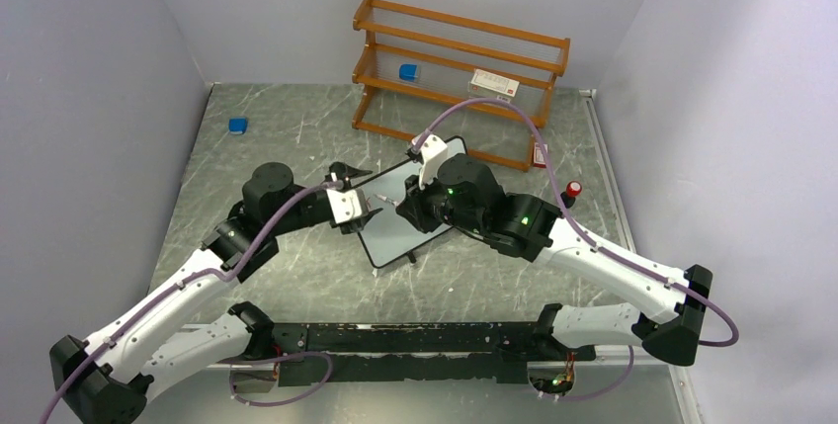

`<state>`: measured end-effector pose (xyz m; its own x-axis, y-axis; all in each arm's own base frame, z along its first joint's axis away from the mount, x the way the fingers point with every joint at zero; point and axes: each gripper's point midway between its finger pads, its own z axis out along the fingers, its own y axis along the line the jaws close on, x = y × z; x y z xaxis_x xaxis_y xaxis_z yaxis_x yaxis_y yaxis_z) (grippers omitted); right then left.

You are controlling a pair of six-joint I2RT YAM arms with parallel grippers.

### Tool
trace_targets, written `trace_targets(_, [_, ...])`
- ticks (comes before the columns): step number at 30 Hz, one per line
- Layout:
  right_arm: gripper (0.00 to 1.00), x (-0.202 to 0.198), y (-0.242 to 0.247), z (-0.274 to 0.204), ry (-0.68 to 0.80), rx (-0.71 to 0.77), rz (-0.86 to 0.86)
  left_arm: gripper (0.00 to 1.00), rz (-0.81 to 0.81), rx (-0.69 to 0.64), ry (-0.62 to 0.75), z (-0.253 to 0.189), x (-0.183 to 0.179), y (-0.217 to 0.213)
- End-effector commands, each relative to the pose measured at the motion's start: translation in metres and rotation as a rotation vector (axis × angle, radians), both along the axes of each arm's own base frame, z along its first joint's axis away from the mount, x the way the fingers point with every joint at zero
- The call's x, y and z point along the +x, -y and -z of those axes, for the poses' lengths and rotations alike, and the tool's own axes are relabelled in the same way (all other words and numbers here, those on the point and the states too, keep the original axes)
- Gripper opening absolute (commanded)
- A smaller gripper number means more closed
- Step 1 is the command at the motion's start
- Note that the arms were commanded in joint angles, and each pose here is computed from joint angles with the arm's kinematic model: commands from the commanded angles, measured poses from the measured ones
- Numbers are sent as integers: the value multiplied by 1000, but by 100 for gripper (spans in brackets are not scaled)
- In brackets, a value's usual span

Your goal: Write a sentence on the whiteboard

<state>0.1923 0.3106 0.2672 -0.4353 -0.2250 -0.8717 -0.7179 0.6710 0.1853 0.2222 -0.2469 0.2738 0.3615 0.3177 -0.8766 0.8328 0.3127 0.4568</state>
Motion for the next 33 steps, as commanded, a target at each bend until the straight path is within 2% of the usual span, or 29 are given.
trace_targets(1, [0,-5,-6,-19,8,64,-44,71,62,43,149,-4,-2,10])
trace_targets(7, [0,-8,-9,-22,-6,85,-58,57,136,88,146,8,-11,27])
trace_targets(12, [0,-10,-11,-23,-17,95,-66,31,155,107,153,15,-13,33])
trace_targets(18, [0,-9,-12,-24,-37,116,-55,6,157,117,162,18,-14,34])
trace_targets(21, [0,-5,-12,-24,-62,124,-23,5,149,122,168,17,-14,32])
trace_targets(23, [11,-3,-12,-23,-83,125,4,5,141,128,177,17,-14,32])
trace_targets(26, [23,-1,-13,-23,-106,123,18,5,136,140,177,17,-14,31])
trace_targets(30, [31,0,-15,-23,-125,129,34,5,136,159,178,19,-14,31])
trace_targets(33, [33,1,-17,-23,-134,129,35,5,130,171,177,20,-14,31])
